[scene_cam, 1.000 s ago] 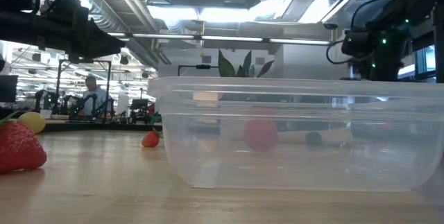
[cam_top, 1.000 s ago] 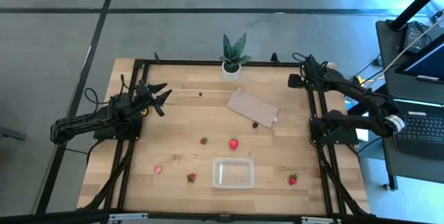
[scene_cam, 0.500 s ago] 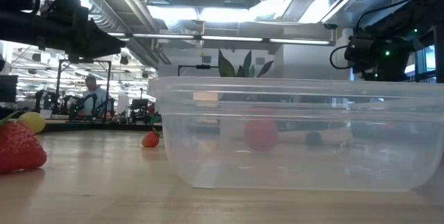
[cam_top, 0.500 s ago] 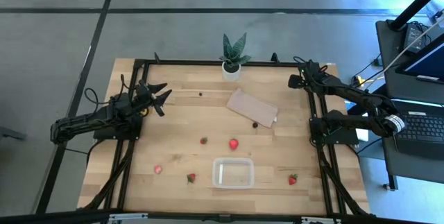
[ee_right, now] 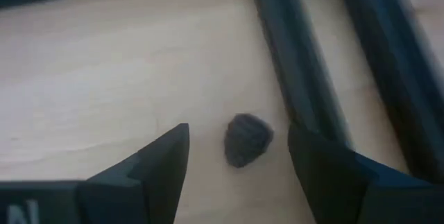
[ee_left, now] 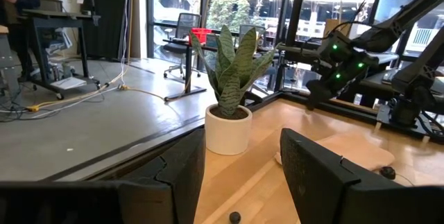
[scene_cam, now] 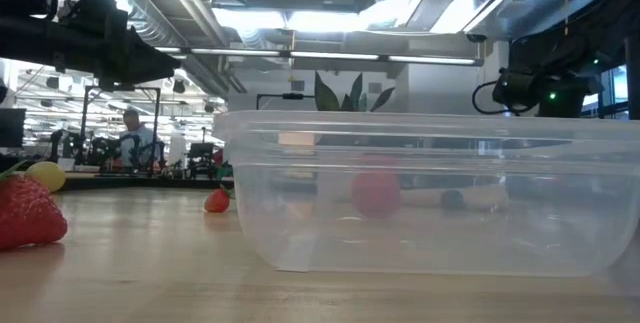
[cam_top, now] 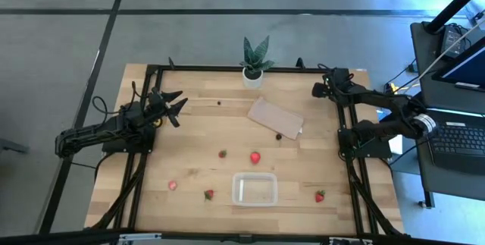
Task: Pick and placing Produce into tupperware
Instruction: Put the blackberry in the bin
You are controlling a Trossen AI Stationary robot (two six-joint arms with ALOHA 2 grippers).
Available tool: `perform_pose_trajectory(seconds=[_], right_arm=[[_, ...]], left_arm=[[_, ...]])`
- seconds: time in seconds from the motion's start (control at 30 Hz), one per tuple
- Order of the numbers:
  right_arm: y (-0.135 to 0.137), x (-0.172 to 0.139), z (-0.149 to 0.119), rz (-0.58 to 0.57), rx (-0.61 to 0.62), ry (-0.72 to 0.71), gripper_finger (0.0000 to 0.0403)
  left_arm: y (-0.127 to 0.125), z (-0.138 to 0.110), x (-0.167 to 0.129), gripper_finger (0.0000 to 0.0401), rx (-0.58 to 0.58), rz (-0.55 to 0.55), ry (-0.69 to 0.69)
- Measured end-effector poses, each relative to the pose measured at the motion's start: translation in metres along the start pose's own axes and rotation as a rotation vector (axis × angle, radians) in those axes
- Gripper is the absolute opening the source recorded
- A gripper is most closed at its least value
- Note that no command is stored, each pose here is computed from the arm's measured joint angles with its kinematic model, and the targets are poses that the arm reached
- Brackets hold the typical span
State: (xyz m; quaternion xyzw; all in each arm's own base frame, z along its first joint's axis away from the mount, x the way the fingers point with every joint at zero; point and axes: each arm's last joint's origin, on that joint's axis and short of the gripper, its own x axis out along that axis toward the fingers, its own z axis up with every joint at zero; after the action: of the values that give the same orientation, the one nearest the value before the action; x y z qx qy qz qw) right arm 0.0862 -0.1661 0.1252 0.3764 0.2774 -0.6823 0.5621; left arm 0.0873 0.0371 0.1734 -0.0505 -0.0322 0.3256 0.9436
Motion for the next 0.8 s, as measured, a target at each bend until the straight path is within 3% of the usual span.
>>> perform_pose_trajectory(seconds=[0.8], right_arm=[[0.0043, 0.0089, 0.0011, -0.036, -0.039, 0.005, 0.0232]], left_arm=[[0.0008, 0.0, 0.0, 0.0179, 0.004, 0.028, -0.002]])
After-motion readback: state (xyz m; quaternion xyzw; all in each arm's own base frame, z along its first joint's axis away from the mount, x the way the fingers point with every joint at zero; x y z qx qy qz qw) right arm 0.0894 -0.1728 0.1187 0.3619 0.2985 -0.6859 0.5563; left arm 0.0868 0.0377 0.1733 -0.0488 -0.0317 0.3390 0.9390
